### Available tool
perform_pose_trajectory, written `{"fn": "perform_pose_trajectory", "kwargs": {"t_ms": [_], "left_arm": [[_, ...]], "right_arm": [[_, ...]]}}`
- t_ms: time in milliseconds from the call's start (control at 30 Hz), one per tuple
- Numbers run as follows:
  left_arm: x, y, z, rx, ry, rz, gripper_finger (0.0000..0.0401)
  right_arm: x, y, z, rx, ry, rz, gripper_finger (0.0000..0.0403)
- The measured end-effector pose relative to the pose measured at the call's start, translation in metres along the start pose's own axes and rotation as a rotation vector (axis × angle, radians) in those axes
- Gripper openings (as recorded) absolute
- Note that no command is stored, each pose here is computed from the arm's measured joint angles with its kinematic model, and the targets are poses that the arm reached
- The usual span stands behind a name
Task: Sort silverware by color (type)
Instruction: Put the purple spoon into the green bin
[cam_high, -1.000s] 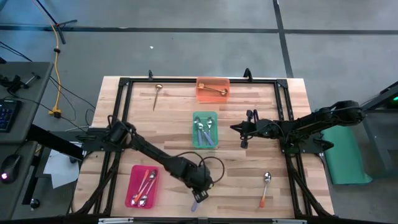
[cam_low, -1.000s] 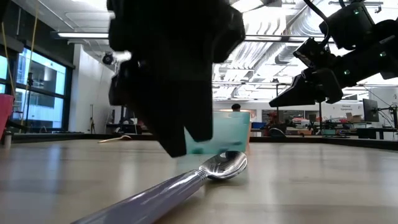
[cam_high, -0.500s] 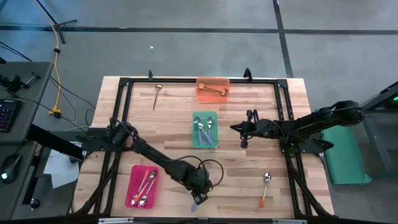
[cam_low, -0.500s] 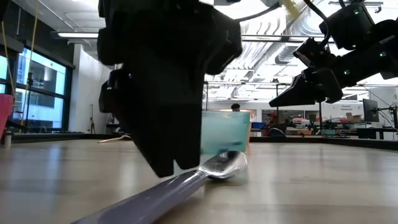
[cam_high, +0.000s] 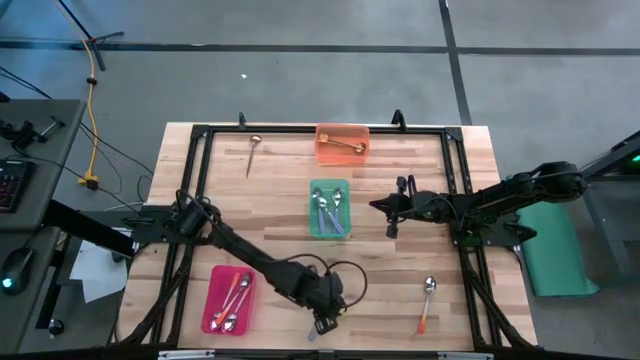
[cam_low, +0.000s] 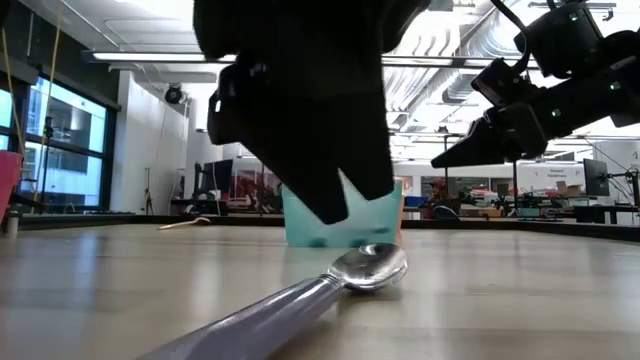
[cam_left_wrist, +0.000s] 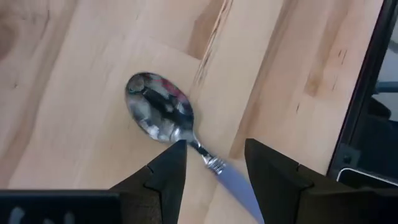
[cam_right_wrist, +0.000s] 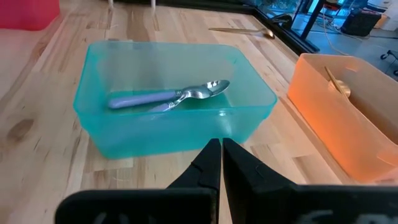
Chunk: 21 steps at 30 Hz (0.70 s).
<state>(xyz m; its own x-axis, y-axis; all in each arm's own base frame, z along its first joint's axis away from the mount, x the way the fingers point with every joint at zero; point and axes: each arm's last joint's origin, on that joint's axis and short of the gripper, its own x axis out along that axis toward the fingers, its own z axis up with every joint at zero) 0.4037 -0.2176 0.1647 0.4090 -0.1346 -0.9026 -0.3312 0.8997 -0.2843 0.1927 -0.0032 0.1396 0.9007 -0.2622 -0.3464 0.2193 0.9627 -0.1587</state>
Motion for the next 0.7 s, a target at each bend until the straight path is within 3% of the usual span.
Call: {"fn": "perform_pose_trajectory", "kwargs": {"t_ms": [200, 367, 533, 700], "left_arm": [[0.008, 0.002, -0.004, 0.006, 0.025, 0.033, 0.0157], [0.026, 0.001, -0.010, 0.011, 0.098, 0.000, 0.0157], [0.028, 0.004, -0.013, 0.095, 0.121, 0.024, 0.0156], [0.019, 0.017, -0.010, 0.165, 0.165, 0.115, 0.0151]], "right_arm": [[0.000, 0.000, 0.001, 0.015, -0.013, -0.001, 0.0000], [0.000, 0.000, 0.002, 0.024, -0.017, -0.001, 0.0000], [0.000, 0.000, 0.002, 0.025, -0.021, -0.001, 0.0000], [0.000, 0.000, 0.002, 0.024, -0.020, -0.001, 0.0000]]}}
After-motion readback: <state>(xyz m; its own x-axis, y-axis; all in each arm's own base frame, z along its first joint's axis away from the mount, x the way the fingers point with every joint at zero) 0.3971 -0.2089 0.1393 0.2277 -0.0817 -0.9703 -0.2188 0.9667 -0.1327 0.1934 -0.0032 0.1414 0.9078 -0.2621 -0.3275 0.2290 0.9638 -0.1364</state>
